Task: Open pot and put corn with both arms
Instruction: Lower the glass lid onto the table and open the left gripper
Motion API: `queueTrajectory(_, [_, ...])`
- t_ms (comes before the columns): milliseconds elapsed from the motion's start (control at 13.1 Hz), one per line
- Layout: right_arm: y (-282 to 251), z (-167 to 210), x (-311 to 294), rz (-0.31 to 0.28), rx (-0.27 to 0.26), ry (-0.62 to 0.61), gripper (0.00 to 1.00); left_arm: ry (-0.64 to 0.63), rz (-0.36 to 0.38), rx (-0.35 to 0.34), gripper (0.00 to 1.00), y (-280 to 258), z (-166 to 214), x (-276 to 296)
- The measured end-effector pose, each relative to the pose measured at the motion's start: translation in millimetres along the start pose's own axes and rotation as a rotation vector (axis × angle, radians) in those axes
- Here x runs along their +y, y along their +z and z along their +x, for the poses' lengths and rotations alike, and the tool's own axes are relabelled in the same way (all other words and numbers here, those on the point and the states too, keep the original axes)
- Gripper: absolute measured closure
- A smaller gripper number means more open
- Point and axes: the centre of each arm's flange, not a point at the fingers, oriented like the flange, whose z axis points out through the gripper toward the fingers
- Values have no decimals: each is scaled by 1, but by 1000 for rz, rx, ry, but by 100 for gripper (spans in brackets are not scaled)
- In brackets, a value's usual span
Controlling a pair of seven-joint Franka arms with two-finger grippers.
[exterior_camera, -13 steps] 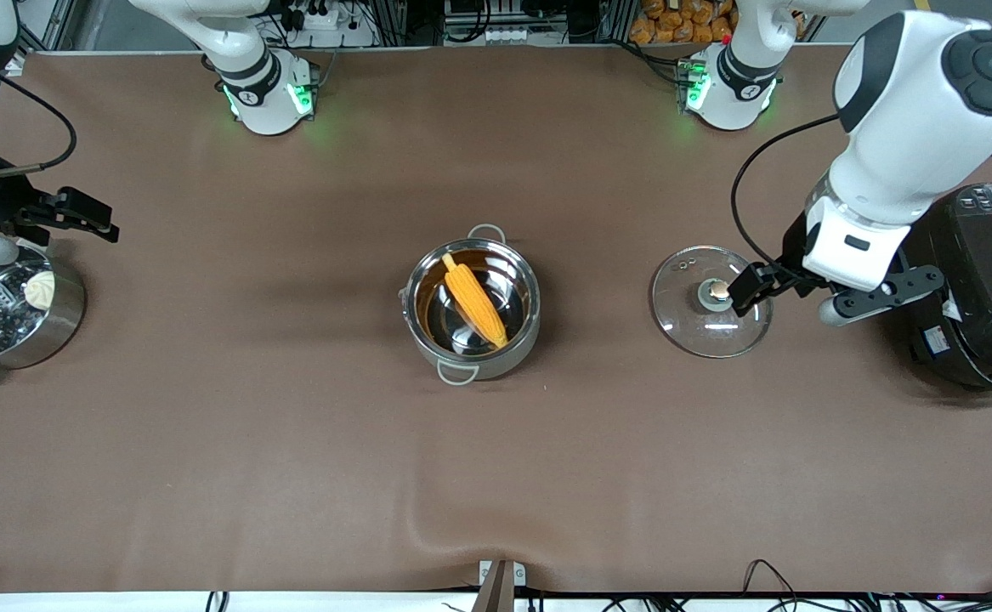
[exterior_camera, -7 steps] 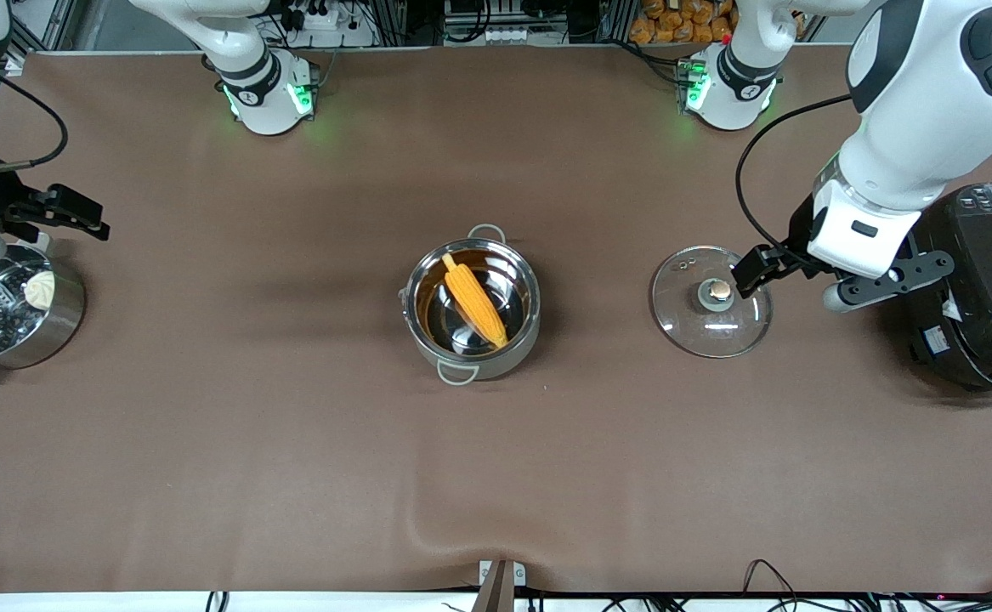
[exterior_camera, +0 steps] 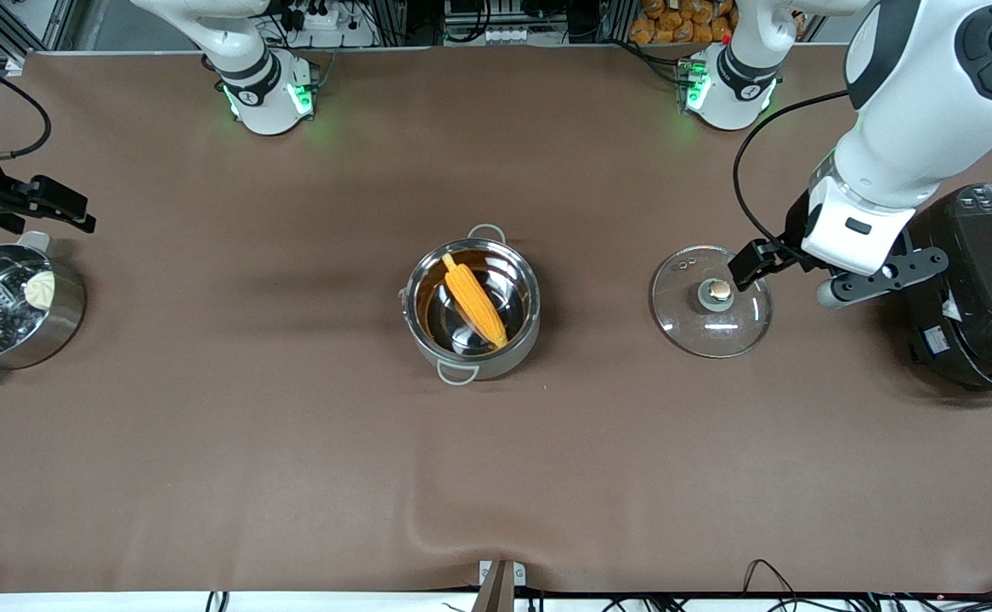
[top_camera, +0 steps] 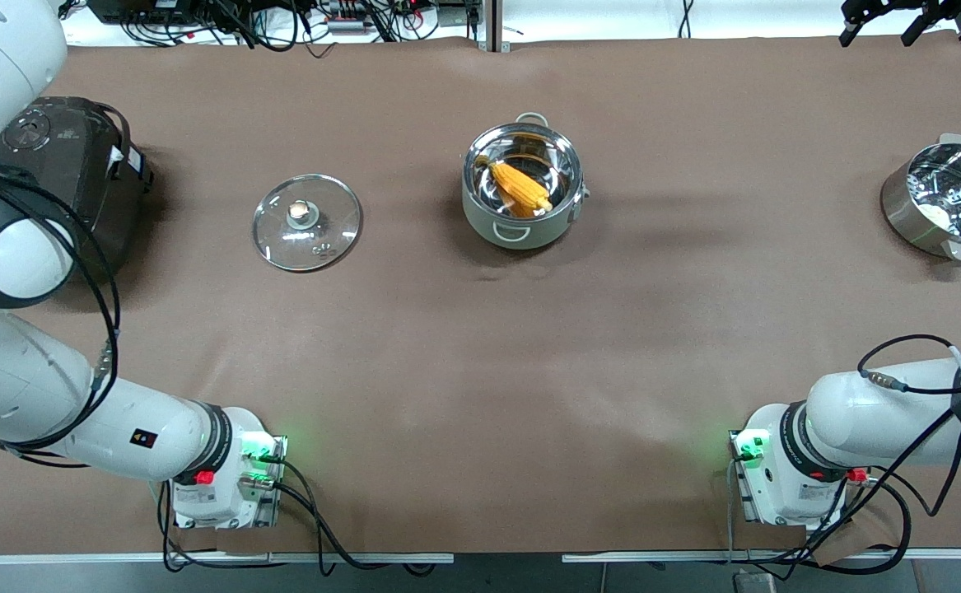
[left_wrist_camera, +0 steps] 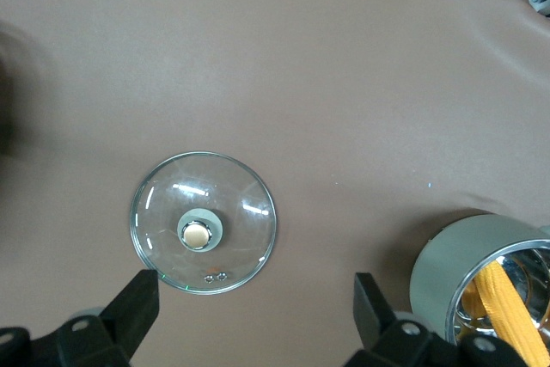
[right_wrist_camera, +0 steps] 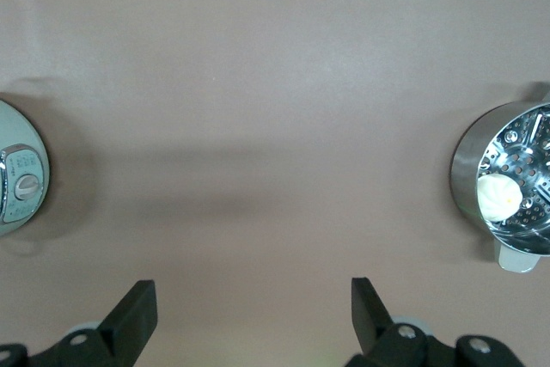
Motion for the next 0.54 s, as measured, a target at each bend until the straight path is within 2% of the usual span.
queueTrajectory(536, [-3,-1,-6,-1,5,-14,0,1,0,0,0,0,0,0])
